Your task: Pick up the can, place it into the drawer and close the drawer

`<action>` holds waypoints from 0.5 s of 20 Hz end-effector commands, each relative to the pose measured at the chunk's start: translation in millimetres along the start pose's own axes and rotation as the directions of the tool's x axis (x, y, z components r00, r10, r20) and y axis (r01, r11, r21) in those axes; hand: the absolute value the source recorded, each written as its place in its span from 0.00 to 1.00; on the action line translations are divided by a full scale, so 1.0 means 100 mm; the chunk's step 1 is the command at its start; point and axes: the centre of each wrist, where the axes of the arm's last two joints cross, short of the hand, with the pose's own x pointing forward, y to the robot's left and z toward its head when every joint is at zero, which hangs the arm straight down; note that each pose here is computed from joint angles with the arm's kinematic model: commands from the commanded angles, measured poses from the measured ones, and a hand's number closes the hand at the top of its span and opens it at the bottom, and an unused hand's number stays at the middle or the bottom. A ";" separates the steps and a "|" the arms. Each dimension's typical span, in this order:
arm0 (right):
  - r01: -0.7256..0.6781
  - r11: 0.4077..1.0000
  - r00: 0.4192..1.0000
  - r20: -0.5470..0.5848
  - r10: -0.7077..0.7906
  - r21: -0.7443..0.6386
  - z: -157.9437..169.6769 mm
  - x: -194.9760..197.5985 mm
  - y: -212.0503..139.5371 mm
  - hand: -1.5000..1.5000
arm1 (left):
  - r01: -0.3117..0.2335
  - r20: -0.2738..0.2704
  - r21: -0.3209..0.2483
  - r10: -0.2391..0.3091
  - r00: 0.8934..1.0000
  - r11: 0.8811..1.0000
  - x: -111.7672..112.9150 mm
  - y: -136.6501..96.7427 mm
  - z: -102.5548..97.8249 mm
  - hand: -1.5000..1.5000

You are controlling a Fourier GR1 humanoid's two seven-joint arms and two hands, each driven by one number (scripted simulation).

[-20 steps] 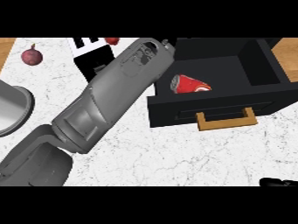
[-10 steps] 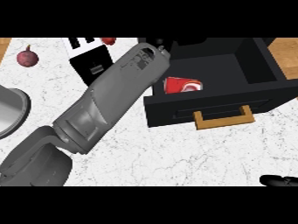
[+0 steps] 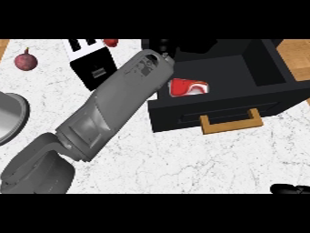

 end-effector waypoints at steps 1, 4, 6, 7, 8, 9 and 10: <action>-0.029 0.999 0.999 0.025 0.029 0.018 0.02 0.12 0.03 0.00 | -0.025 -0.001 0.019 0.025 1.000 1.000 0.07 -0.01 0.00 0.00; -0.149 0.989 0.986 0.080 0.147 0.015 0.06 0.15 -0.05 0.00 | -0.055 -0.023 0.024 0.056 0.998 0.998 -0.03 -0.03 0.06 0.00; -0.218 0.976 0.970 0.114 0.215 0.020 -0.05 0.20 0.00 0.00 | -0.067 -0.037 0.032 0.068 0.997 0.997 0.09 -0.05 0.05 0.00; -0.261 0.965 0.958 0.132 0.256 0.029 0.05 0.24 0.02 0.00 | -0.088 -0.033 0.038 0.090 0.995 0.995 0.05 -0.02 0.02 0.00; -0.280 0.960 0.950 0.148 0.274 0.024 0.00 0.25 -0.06 0.00 | -0.091 -0.040 0.021 0.092 0.995 0.996 0.05 -0.03 0.03 0.00; -0.304 0.951 0.944 0.147 0.294 0.048 -0.06 0.27 0.04 0.00 | -0.104 -0.042 0.034 0.105 0.994 0.994 0.06 -0.02 0.02 0.00; -0.302 0.953 0.941 0.169 0.292 0.035 -0.05 0.35 0.02 0.00 | -0.114 -0.044 0.025 0.115 0.992 0.993 -0.02 -0.02 0.06 0.00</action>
